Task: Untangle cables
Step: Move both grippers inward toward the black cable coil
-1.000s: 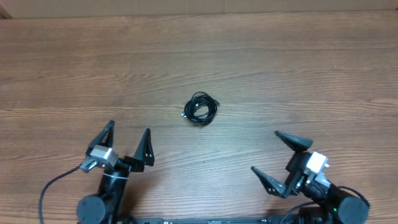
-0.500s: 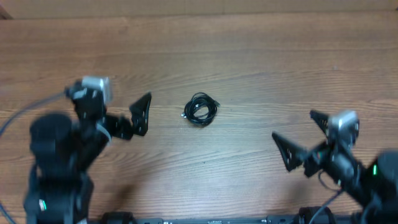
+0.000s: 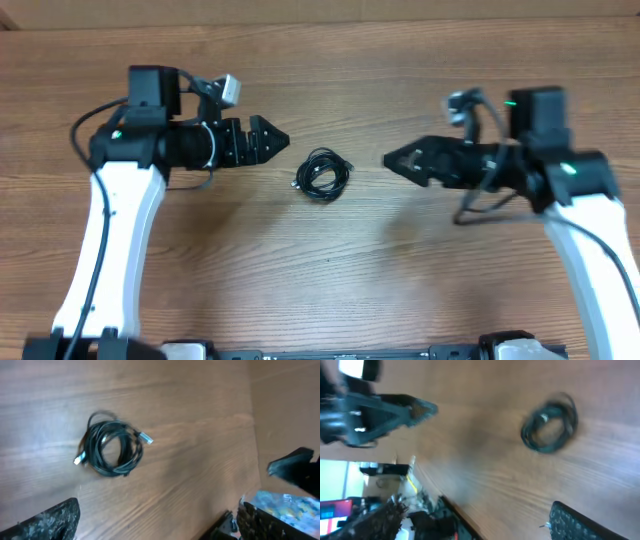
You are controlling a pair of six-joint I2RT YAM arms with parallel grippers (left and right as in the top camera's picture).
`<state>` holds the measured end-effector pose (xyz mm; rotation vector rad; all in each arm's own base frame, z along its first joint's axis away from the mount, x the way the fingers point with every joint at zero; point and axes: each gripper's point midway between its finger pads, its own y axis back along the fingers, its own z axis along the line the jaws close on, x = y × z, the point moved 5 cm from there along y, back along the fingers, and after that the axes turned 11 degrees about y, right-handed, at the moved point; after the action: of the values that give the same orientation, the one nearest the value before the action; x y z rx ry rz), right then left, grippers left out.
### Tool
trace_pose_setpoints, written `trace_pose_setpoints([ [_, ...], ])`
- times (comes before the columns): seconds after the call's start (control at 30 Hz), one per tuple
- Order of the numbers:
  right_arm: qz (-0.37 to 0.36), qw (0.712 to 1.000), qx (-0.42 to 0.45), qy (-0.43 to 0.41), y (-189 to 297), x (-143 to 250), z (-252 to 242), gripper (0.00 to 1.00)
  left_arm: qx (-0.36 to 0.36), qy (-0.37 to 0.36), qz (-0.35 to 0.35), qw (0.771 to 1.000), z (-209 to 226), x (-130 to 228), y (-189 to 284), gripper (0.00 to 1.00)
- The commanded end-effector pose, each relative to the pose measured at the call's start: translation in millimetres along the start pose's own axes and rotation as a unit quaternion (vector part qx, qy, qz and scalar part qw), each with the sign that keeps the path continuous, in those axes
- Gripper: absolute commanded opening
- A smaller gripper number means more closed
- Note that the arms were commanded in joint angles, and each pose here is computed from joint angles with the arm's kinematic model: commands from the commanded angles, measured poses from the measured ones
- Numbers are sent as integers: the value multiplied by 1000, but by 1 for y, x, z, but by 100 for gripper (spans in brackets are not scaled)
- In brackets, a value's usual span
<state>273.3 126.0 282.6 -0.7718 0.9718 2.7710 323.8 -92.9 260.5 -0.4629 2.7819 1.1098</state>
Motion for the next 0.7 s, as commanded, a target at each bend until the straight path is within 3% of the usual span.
trace_pose_setpoints([
  [0.0,60,992,76,-76,-43,4,-30,88,-28,42,37,998,13,-3,-30,100],
  [0.2,113,985,70,-107,-100,10,-51,89,-62,142,120,981,39,9,-93,100],
  [0.27,123,984,73,-109,-109,13,-55,89,-96,161,149,971,53,18,-121,82],
  [0.37,126,983,73,-110,-110,14,-55,89,-126,182,181,958,68,31,-149,80],
  [0.53,130,982,74,-114,-110,16,-55,89,-140,184,207,951,85,41,-182,66],
  [0.63,131,982,75,-115,-109,17,-55,89,-168,207,201,943,95,42,-186,52],
  [0.67,132,982,75,-115,-109,17,-55,89,-172,205,198,943,96,41,-186,42],
])
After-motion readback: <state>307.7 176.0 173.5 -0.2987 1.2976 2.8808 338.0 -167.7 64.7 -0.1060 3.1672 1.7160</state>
